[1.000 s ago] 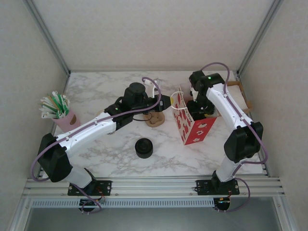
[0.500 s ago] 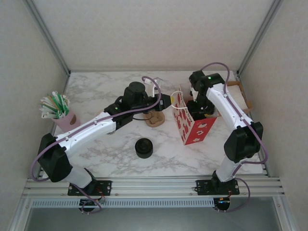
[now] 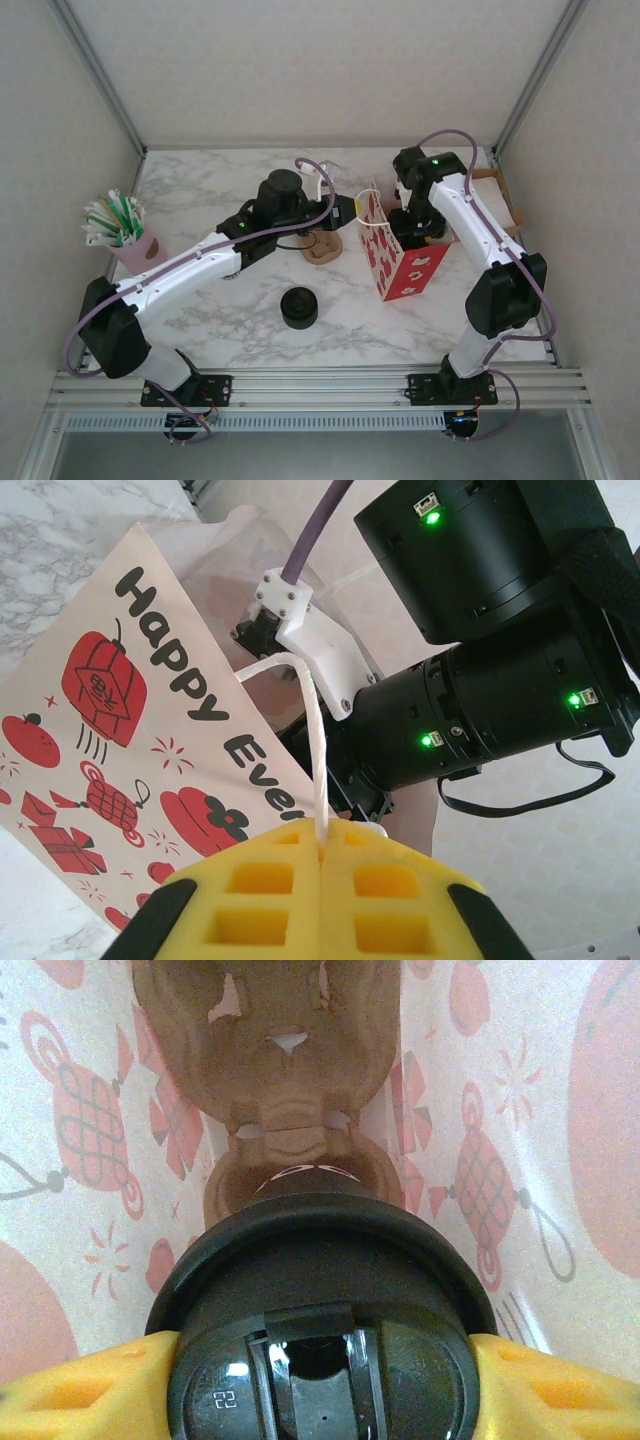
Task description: Pack the takeout coffee
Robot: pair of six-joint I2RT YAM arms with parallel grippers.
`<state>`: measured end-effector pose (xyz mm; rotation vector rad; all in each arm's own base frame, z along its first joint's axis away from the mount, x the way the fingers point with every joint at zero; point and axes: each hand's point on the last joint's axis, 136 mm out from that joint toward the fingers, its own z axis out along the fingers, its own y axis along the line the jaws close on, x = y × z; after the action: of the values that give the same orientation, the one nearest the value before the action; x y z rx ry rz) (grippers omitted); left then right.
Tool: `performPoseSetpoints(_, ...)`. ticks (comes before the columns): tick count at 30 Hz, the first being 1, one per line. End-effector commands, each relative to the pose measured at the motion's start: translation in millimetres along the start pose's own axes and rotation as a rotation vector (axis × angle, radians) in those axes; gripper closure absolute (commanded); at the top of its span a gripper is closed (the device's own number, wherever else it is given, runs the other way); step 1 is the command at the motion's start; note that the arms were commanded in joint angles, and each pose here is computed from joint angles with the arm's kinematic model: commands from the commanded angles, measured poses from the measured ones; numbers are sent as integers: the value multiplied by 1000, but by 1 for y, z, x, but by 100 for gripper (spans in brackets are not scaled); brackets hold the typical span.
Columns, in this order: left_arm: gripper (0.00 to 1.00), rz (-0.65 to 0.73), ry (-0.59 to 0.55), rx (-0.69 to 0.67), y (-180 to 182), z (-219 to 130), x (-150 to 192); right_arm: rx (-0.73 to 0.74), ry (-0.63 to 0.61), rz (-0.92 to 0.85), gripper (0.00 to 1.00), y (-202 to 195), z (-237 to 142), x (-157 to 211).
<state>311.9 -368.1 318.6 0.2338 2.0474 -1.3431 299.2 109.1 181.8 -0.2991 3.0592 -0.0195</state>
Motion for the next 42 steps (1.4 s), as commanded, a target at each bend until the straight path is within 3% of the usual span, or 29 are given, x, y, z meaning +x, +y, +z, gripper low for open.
performPoseSetpoints(1,98,26,-11,14,-10,1,-5,9,-10,9,34,-4,-8,1)
performPoseSetpoints(42,98,27,-10,18,-11,1,-5,1,-2,7,34,-2,-3,1)
